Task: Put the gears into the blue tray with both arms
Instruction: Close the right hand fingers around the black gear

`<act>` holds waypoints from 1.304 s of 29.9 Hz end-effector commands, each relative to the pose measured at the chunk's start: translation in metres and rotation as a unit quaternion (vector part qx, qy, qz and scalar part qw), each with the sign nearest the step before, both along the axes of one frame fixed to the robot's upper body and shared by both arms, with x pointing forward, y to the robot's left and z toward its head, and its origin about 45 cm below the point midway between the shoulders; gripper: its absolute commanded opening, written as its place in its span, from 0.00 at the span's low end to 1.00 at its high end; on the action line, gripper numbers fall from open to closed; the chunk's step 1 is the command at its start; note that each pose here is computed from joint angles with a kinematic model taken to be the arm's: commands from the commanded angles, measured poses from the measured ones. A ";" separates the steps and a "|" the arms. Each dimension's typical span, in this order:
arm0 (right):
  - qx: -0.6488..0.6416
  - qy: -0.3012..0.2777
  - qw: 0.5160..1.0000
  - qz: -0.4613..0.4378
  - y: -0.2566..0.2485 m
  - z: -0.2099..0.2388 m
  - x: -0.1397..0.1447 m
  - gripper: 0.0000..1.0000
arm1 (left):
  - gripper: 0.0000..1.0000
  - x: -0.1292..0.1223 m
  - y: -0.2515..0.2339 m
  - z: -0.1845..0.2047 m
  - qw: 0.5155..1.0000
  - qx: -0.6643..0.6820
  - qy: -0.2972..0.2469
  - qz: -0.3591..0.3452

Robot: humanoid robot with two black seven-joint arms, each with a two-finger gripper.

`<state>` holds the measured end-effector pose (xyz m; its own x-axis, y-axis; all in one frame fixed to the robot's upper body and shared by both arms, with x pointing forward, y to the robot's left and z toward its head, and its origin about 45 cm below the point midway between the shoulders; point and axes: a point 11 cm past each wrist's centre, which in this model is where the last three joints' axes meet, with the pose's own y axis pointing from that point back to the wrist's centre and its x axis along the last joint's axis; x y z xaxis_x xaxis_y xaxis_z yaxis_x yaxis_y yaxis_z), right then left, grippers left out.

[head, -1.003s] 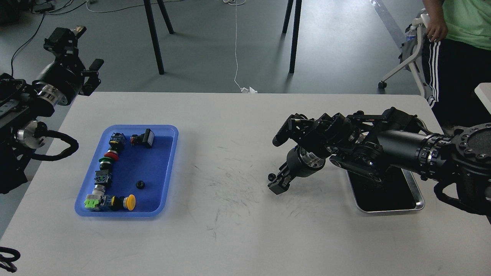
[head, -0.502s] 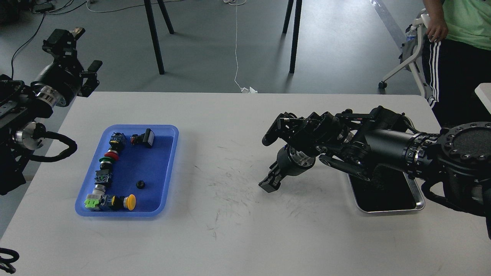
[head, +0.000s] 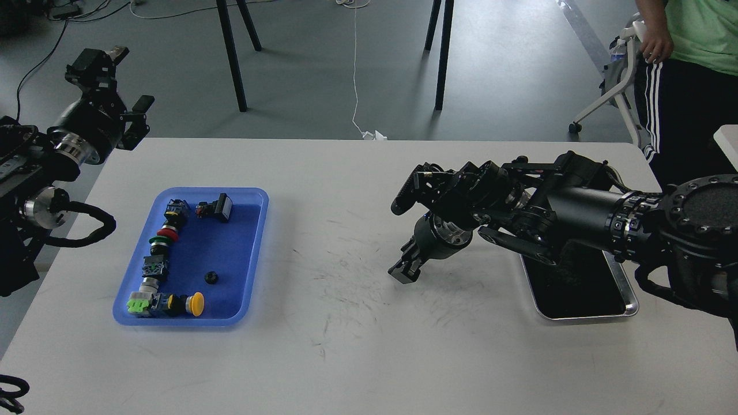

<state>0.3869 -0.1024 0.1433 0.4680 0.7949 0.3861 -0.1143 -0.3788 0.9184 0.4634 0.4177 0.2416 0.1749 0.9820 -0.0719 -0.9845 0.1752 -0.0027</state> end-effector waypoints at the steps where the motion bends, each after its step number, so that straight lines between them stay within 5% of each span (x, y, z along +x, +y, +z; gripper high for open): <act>1: -0.008 -0.001 1.000 0.002 -0.005 0.000 0.001 0.55 | 0.98 -0.001 0.003 -0.003 1.000 0.002 0.003 0.005; 9: -0.009 0.003 1.000 0.002 -0.006 -0.002 0.000 0.55 | 0.98 -0.001 0.001 -0.005 1.000 0.000 0.004 0.004; 28: -0.019 -0.003 1.000 0.011 -0.006 0.001 0.001 0.32 | 0.98 -0.002 0.001 -0.007 1.000 0.000 0.007 0.004; 39: -0.017 -0.001 1.000 0.013 -0.004 0.001 0.000 0.29 | 0.98 -0.004 0.002 -0.009 1.000 0.001 0.009 0.006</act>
